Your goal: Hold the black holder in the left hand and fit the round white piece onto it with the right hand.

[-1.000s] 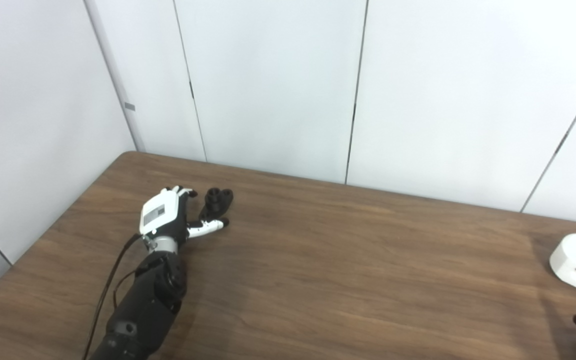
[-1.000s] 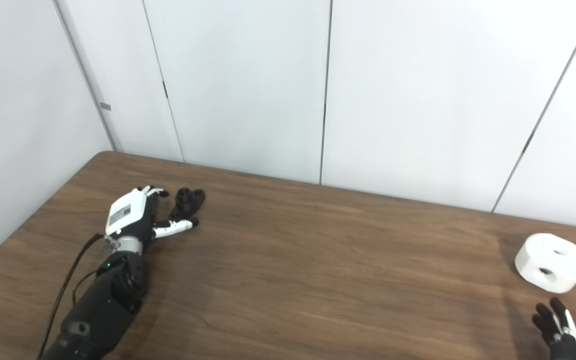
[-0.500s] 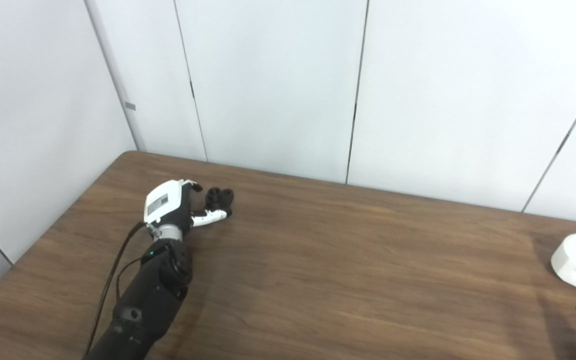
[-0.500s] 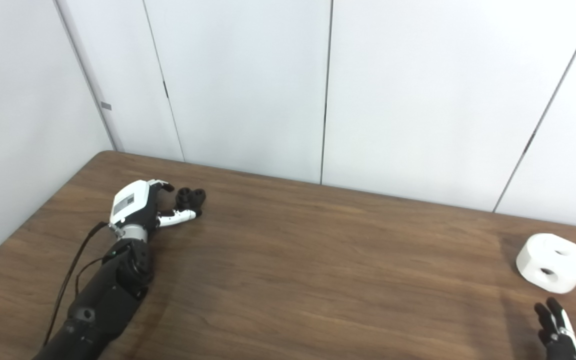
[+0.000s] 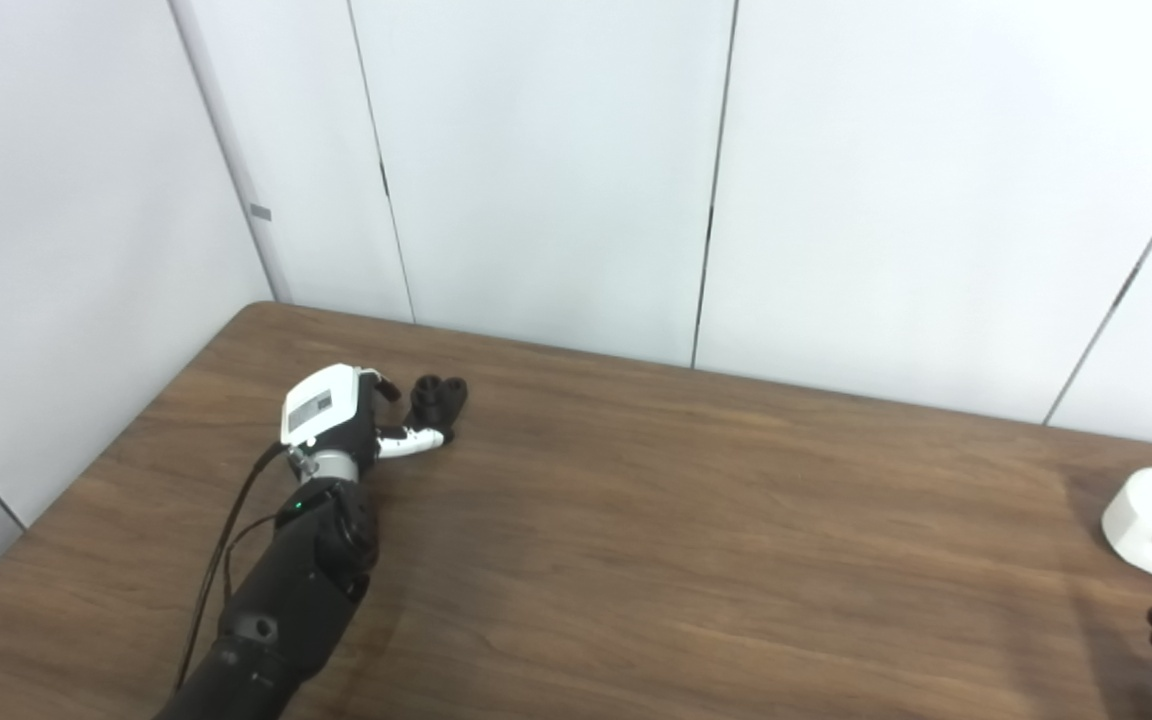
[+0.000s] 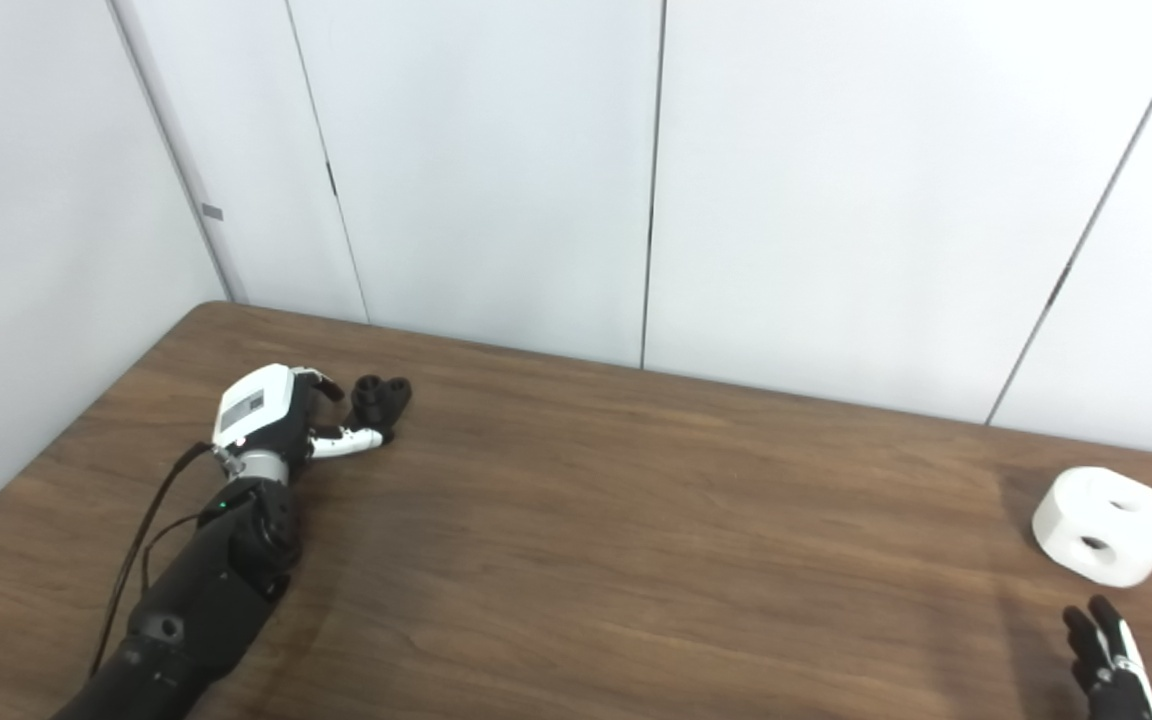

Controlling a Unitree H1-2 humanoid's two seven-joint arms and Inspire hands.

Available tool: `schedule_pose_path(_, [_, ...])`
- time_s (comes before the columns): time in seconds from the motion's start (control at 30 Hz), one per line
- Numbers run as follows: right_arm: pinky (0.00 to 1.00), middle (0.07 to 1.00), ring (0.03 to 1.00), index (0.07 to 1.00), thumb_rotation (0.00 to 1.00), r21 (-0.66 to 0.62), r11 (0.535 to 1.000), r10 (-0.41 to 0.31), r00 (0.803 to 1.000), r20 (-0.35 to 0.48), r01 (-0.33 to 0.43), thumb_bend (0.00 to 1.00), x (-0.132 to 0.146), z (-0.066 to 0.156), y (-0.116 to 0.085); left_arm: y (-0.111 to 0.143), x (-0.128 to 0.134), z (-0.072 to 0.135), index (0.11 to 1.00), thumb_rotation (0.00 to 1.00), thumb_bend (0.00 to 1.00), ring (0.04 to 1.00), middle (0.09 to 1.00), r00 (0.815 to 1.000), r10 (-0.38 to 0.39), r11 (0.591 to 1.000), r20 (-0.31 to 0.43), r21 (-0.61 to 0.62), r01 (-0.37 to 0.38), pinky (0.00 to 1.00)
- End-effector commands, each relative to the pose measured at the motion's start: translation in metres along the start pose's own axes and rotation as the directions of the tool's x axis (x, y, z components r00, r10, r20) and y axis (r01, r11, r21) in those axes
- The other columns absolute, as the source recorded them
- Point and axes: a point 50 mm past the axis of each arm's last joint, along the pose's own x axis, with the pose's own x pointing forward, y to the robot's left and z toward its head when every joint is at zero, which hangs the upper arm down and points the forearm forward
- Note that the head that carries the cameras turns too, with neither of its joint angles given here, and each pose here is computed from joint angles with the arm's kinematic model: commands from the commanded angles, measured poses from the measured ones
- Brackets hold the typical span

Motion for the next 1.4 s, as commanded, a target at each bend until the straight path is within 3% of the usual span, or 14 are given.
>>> schedule_pose_path(0.0, [1.00, 0.960, 0.984, 0.990, 1.00, 0.073, 0.997, 0.016, 0.998, -0.062, -0.011, 0.47, -0.017, -0.015, 0.014, 0.029, 0.013, 0.011, 0.693, 0.45, 0.88, 0.960, 0.896, 0.996, 0.081, 0.997, 0.030, 0.019, -0.081, 0.97])
schedule_pose_path(0.13, [1.00, 0.999, 1.000, 1.000, 1.00, 0.105, 0.994, 0.030, 0.997, -0.065, -0.023, 0.48, -0.017, -0.015, 0.013, 0.026, 0.013, 0.010, 0.700, 0.44, 0.88, 0.957, 0.889, 0.997, 0.070, 0.997, 0.029, 0.024, -0.071, 0.96])
schedule_pose_path(0.6, [1.00, 1.000, 1.000, 1.000, 1.00, 0.104, 0.994, 0.022, 0.996, -0.092, -0.012, 0.47, -0.019, -0.015, 0.015, 0.022, 0.014, 0.012, 0.669, 0.48, 0.85, 0.947, 0.884, 0.999, 0.004, 0.999, 0.039, 0.037, -0.005, 0.95])
schedule_pose_path(1.07, [1.00, 1.000, 1.000, 1.000, 1.00, 0.105, 0.994, 0.021, 0.995, -0.098, -0.011, 0.49, -0.020, -0.012, 0.015, 0.018, 0.013, 0.016, 0.592, 0.34, 0.85, 0.936, 0.865, 0.998, -0.014, 1.000, 0.055, 0.011, 0.013, 0.94])
schedule_pose_path(1.37, [1.00, 1.000, 1.000, 1.000, 1.00, 0.117, 0.993, 0.022, 0.995, -0.098, -0.011, 0.49, -0.021, -0.010, 0.016, 0.017, 0.012, 0.015, 0.604, 0.28, 0.85, 0.930, 0.857, 0.997, -0.018, 1.000, 0.072, 0.023, 0.016, 0.94])
